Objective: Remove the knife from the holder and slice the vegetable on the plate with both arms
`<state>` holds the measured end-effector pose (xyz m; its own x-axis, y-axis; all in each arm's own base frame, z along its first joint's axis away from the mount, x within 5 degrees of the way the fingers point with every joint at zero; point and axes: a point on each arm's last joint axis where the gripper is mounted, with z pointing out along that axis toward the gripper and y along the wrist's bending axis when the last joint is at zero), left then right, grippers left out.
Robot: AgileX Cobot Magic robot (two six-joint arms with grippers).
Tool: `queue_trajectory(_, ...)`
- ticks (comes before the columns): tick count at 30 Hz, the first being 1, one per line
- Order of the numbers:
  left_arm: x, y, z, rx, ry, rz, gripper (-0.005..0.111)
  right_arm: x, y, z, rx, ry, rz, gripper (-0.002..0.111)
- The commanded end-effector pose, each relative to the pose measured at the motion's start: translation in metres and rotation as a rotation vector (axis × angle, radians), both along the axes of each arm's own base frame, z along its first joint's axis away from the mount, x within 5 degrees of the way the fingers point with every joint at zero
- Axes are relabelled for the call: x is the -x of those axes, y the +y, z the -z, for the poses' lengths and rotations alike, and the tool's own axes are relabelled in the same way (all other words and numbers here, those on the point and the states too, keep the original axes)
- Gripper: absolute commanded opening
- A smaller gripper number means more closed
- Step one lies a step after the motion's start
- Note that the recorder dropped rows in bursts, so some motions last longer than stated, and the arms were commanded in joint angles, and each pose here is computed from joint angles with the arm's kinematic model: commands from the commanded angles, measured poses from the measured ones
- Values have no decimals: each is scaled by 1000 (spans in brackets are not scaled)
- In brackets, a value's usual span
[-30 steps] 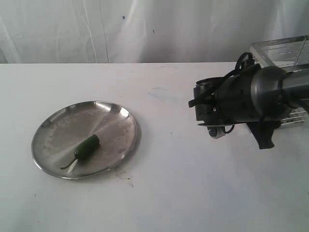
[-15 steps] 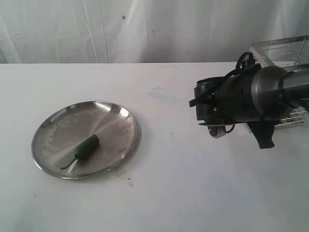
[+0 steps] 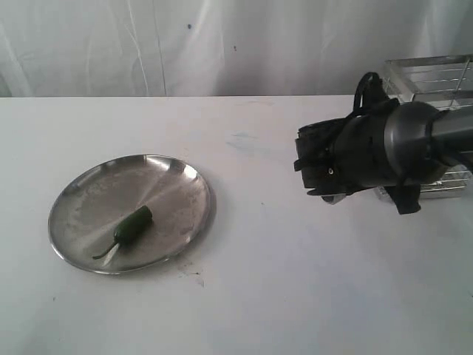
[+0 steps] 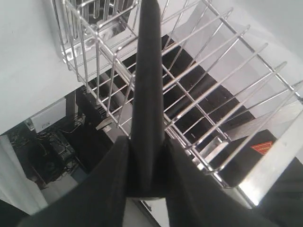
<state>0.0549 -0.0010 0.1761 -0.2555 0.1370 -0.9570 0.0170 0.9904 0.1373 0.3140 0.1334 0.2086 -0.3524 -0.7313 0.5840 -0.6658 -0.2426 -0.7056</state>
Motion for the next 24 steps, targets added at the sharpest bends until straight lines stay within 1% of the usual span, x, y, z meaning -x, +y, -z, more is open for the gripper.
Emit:
queue_trajectory(1, 0, -1, 0, 9, -8, 6, 0, 1, -5, -16, 13, -67, 0, 11)
queue_trajectory(2, 0, -1, 0, 9, -8, 6, 0, 3, -7, -22, -38, -110, 24, 10)
queue_trajectory(3, 0, -1, 0, 9, -8, 6, 0, 5, -8, -22, -74, -112, 52, 9)
queue_trajectory(4, 0, -1, 0, 9, -8, 6, 0, 7, -9, -23, -64, -70, 51, 7)
queue_trajectory(5, 0, -1, 0, 9, -8, 6, 0, 7, -9, -27, -54, -77, 37, 6)
queue_trajectory(6, 0, -1, 0, 9, -8, 6, 0, 10, -11, -37, -162, -191, 88, 5)
queue_trajectory(7, 0, -1, 0, 9, -8, 6, 0, 15, -12, -39, -242, -190, 132, 4)
queue_trajectory(8, 0, -1, 0, 9, -8, 6, 0, 19, -12, -36, -244, -94, 129, 2)
queue_trajectory(9, 0, -1, 0, 9, -8, 6, 0, 22, -13, -38, -235, -62, 123, 1)
queue_trajectory(10, 0, -1, 0, 9, -8, 6, 0, 22, -10, -38, -324, -86, 128, 1)
queue_trajectory(11, 0, -1, 0, 9, -8, 6, 0, 25, -7, -35, -399, -37, 127, 0)
queue_trajectory(12, 0, -1, 0, 9, -8, 6, 0, 28, -7, -32, -375, 32, 117, 0)
queue_trajectory(13, 0, -1, 0, 9, -8, 6, 0, 29, -7, -33, -375, 42, 119, 0)
queue_trajectory(14, 0, -1, 0, 9, -8, 6, 0, 29, -5, -34, -449, 4, 131, 0)
queue_trajectory(15, 0, -1, 0, 9, -8, 6, 0, 29, -3, -33, -486, 3, 132, 0)
queue_trajectory(17, 0, -1, 0, 9, -8, 6, 0, 30, -4, -37, -450, 10, 121, 0)
queue_trajectory(20, 0, -1, 0, 9, -8, 6, 0, 29, -2, -45, -578, -69, 138, 0)
queue_trajectory(22, 0, -1, 0, 9, -8, 6, 0, 30, -2, -49, -580, -65, 118, 0)
queue_trajectory(24, 0, -1, 0, 9, -8, 6, 0, 32, -5, -54, -557, -72, 133, 0)
